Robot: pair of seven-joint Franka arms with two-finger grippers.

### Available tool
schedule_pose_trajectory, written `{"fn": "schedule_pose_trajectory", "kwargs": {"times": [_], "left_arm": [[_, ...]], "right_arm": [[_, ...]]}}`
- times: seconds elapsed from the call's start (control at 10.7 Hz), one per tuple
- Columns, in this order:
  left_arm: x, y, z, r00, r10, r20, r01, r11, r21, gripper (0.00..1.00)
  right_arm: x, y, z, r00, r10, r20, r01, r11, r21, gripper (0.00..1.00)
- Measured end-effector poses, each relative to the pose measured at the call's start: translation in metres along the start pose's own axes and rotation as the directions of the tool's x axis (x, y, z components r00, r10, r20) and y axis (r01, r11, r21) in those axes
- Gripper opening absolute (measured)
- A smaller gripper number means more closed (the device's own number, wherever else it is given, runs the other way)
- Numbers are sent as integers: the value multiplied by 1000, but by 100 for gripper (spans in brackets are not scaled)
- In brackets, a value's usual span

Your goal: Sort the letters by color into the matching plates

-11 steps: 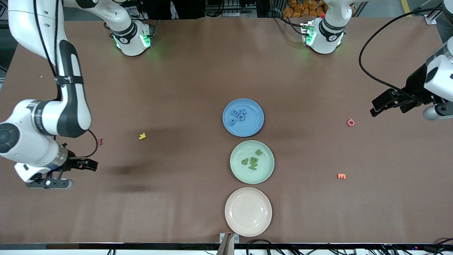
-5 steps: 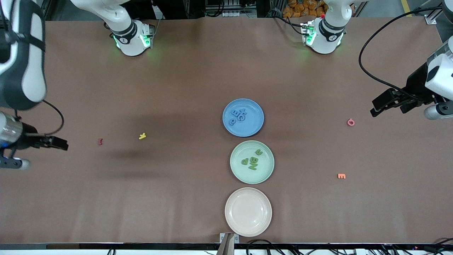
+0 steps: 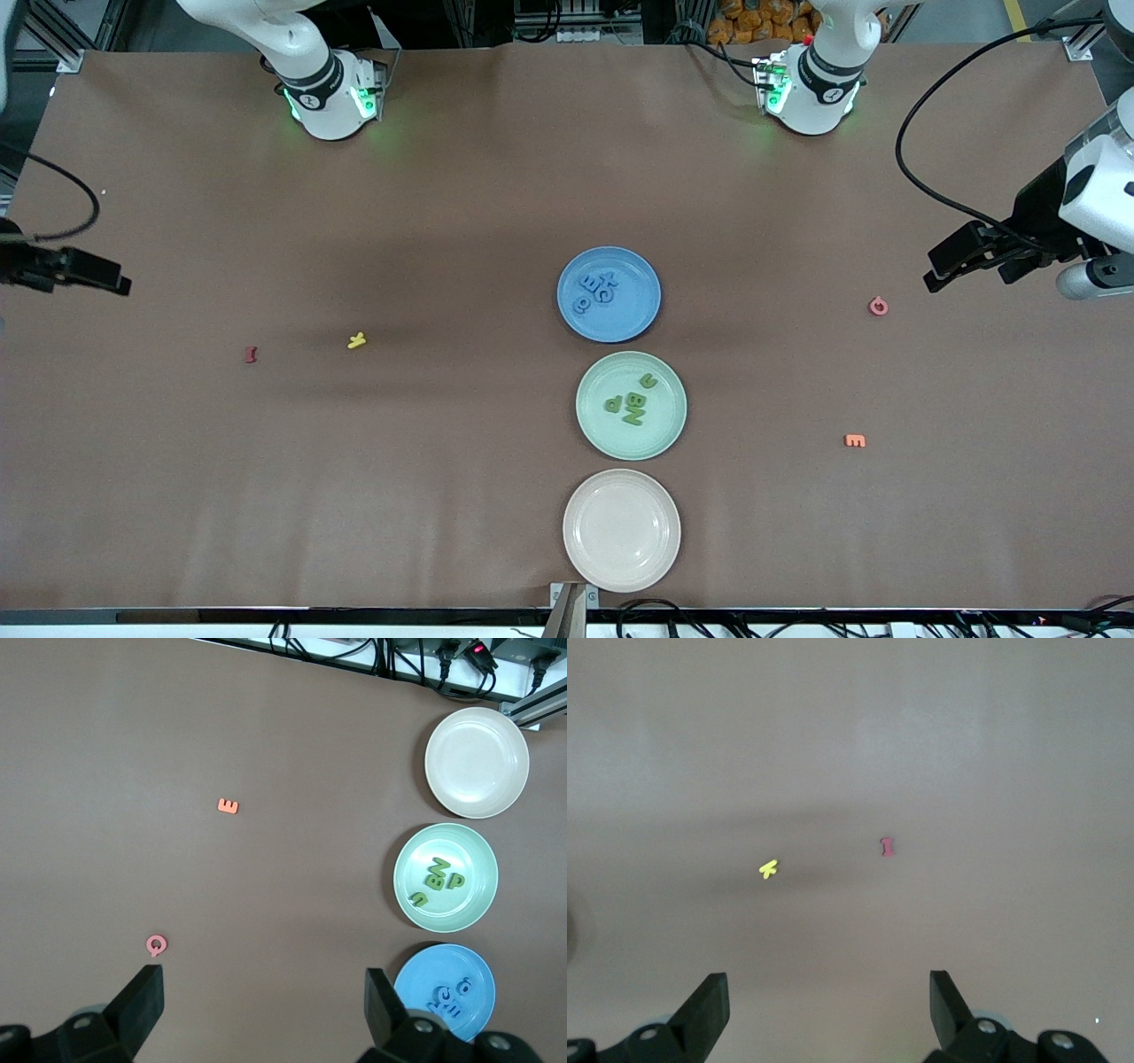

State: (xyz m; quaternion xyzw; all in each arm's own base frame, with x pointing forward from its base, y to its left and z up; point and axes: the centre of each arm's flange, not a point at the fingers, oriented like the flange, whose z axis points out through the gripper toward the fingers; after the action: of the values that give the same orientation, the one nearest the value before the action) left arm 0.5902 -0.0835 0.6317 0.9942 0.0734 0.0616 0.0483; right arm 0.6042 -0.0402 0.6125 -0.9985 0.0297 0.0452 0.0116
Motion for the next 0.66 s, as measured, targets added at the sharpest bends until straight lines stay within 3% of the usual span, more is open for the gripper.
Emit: {"fn": "schedule_pose_trajectory", "kwargs": {"times": [0.38, 0.66], "left_arm": [[0, 1, 0, 1000, 1, 1, -1, 1000, 0, 100], [0, 1, 0, 1000, 1, 0, -1, 1000, 0, 100]], "right_arm": [[-53, -16, -50, 1000, -2, 19, 1, 999, 40, 100], [-55, -25, -30, 999, 14, 35, -14, 1000, -7, 100]]}}
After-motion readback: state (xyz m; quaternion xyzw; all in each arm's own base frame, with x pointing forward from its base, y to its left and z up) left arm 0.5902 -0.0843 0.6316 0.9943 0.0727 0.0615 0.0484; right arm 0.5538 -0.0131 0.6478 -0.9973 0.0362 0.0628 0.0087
